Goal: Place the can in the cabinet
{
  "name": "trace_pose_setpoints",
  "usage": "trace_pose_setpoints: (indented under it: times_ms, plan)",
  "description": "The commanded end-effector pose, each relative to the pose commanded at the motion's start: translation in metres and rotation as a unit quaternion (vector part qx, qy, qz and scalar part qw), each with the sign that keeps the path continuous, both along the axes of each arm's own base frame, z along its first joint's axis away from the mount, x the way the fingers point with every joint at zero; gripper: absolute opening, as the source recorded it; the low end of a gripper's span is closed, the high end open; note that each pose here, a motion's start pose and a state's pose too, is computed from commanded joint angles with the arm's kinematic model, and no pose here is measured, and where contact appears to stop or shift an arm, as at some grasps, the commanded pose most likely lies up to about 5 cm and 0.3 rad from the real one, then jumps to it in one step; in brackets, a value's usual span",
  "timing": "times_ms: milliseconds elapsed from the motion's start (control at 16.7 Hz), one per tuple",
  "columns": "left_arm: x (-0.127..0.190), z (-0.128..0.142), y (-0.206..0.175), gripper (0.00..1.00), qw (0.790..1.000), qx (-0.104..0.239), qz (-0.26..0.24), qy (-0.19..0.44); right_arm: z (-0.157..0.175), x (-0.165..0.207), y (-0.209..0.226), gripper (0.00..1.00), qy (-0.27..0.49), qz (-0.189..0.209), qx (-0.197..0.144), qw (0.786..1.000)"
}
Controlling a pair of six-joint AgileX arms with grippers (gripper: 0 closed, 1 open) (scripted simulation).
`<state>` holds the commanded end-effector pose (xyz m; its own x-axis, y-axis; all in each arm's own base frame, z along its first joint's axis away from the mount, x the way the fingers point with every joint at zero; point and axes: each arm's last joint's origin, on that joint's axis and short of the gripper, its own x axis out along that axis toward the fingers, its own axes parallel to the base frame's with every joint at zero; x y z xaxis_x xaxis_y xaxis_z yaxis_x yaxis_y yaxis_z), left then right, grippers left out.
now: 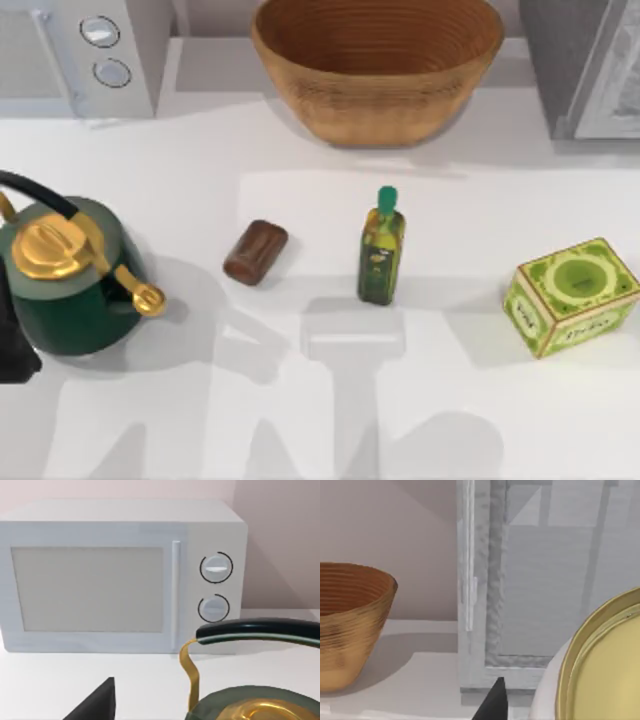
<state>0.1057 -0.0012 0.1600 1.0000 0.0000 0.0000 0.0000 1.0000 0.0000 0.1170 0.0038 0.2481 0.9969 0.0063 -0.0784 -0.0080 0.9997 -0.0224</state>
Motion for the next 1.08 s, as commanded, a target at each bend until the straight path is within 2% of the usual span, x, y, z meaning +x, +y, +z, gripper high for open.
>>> trace_pose_setpoints:
  times_ms: [420,660,840,1080]
  plan:
    - [0.0,0.0,0.0,1.0,1.0,0.0,0.0,0.0,0.145,0.06,0.017,0.0,0.007,0.006,-0.008,1.0]
    - [0.0,0.0,0.0,1.0,1.0,0.0,0.0,0.0,0.213,0.101,0.029,0.0,-0.013,0.002,-0.003,1.0]
    - [0.0,0.0,0.0,1.0,1.0,0.0,0.0,0.0,0.245,0.123,0.037,0.0,-0.029,-0.002,0.004,1.0]
    - [0.0,0.0,0.0,1.0,1.0,0.0,0.0,0.0,0.262,0.139,0.043,0.0,-0.038,-0.004,0.012,0.999]
